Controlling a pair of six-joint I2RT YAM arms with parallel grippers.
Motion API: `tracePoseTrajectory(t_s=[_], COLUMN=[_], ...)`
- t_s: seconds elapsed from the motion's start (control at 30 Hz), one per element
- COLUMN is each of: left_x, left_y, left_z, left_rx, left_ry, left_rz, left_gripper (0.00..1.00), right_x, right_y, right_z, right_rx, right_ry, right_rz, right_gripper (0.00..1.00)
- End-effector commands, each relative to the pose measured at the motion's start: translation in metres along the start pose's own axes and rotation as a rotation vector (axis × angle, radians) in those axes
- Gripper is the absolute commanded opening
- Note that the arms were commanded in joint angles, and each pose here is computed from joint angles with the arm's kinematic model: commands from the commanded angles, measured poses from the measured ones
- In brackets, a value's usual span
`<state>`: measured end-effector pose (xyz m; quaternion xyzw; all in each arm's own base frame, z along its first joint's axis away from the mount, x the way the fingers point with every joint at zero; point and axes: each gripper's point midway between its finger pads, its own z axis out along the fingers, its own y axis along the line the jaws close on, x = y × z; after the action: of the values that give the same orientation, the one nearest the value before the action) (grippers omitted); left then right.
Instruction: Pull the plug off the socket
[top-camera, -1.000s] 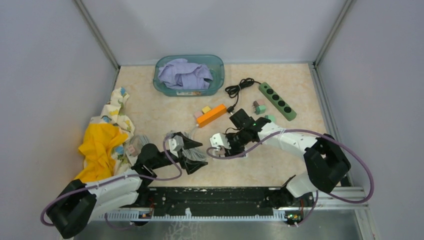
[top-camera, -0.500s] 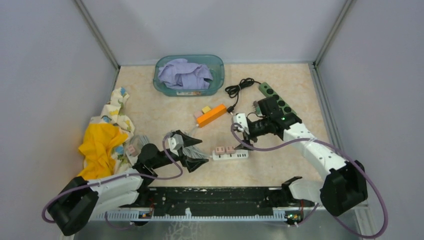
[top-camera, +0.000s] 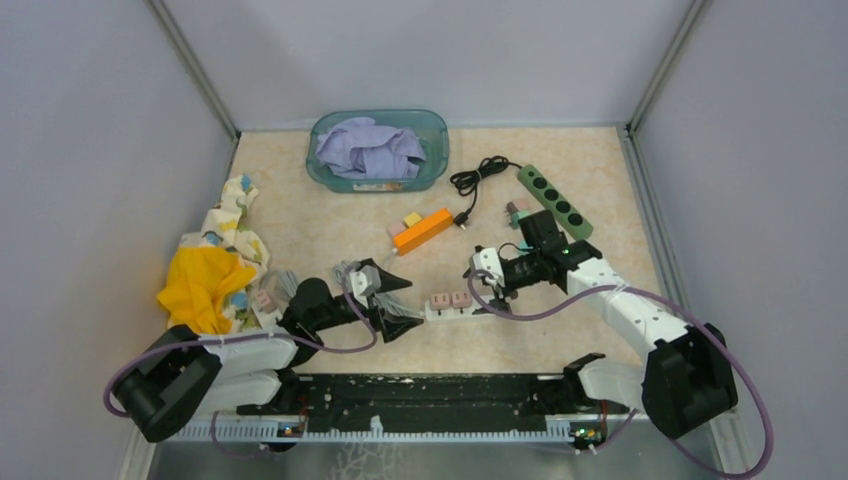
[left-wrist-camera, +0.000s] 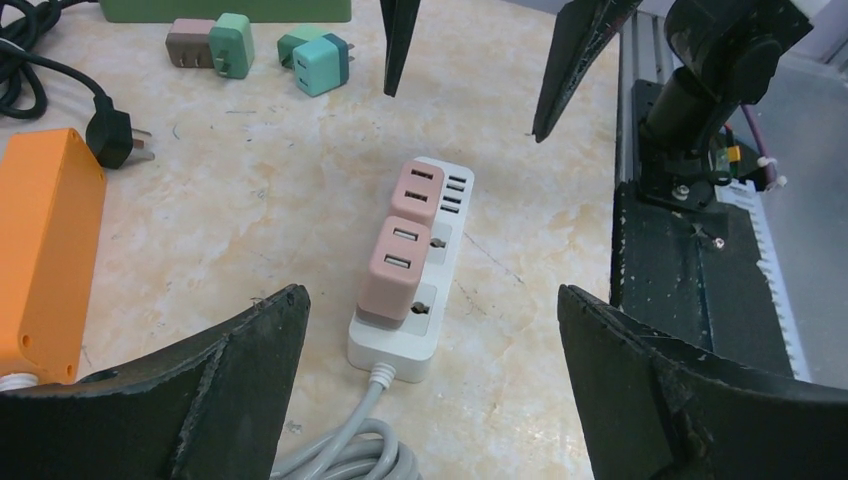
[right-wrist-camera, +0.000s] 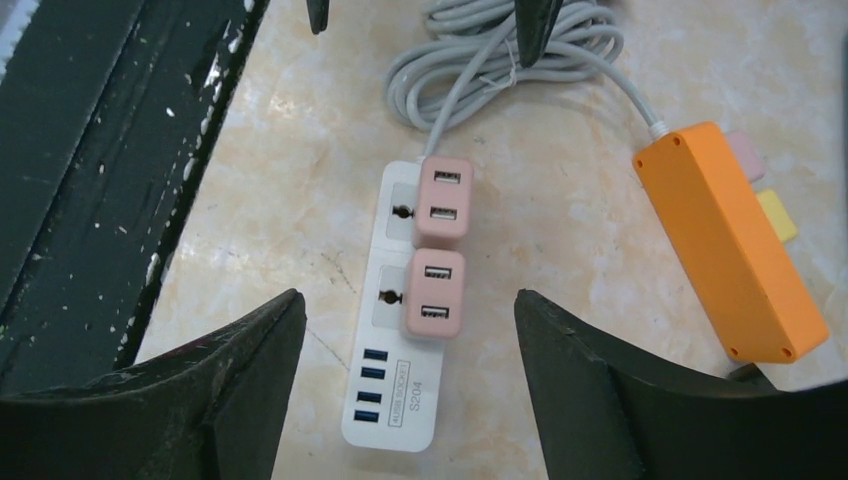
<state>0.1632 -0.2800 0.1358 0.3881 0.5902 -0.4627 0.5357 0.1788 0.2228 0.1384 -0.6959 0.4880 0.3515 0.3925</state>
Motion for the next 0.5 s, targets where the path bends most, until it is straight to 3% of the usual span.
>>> tracePoseTrajectory(t_s=[0.0,0.17,0.37,0.47], left_x=[-0.004,0.004,0.014,0.021], left_y=[0.001,0.01,0.011,0.011], left_z=[0.006,0.016,0.036,0.045], left_rx=[0.034,0.031,0.076,0.083], left_ry=[0.004,0.07,0.103,0.114], left_rz=[0.135,0.181,0.14,0.139], left_gripper=[0.97,0.92,0.79,0.78], right_x=[0.01,0.025,0.036,0.044], right_y=[-0.01,-0.017,-0.016,-0.015], right_z=[0.004,0.012,0.03,0.038], right_rx=[0.027,0.042,0.028,0.013], right_ry=[0.017,0.055,0.114,0.15], right_rz=[-0.047,-0.001,0.009,0.013], right_gripper=[0.73,0.65,0.6,0.56])
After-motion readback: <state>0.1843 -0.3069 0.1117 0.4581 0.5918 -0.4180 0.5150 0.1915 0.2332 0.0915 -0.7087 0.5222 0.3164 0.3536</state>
